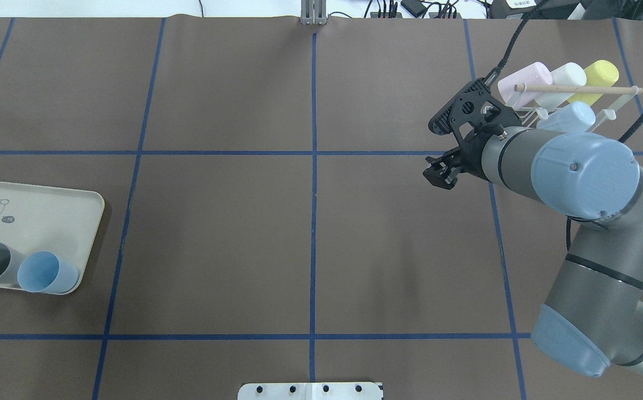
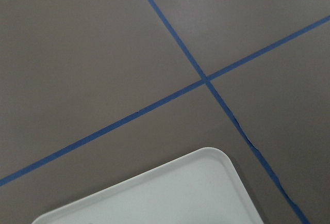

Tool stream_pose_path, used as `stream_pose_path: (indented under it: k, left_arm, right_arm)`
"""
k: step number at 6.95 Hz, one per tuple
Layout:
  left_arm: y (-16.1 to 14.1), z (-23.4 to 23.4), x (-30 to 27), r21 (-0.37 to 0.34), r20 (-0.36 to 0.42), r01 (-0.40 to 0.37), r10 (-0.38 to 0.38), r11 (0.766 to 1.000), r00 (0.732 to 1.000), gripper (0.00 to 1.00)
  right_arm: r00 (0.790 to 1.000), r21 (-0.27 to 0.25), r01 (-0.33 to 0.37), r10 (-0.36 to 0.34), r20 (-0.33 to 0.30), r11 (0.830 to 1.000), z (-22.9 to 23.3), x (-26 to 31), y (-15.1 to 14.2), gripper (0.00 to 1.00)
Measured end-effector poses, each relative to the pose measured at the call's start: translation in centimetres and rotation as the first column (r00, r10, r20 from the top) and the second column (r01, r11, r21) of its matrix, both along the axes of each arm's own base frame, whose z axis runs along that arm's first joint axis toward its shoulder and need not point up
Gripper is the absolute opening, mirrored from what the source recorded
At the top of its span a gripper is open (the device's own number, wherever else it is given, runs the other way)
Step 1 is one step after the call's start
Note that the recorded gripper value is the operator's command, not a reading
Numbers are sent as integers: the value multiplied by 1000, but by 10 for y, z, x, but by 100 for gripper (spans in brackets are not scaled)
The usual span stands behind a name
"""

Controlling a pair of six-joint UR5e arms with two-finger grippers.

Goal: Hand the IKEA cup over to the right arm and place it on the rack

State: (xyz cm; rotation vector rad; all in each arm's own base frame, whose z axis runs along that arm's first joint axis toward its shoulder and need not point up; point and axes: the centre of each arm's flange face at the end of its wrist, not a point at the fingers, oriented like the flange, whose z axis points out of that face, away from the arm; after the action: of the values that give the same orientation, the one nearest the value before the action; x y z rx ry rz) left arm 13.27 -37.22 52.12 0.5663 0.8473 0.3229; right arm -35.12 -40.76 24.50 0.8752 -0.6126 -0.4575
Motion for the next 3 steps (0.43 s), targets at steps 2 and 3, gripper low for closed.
stream_pose_path:
  k: [2, 3]
  left_arm:
    - [16, 46, 14, -7, -10, -21, 21, 1000, 1000, 100]
    - [24, 55, 30, -33, -23, -27, 27, 999, 999, 100]
  right_arm:
    - [995, -34, 18, -15, 97, 999, -16, -1, 9, 100]
    - [993, -39, 18, -13, 115, 999, -21, -1, 10, 100]
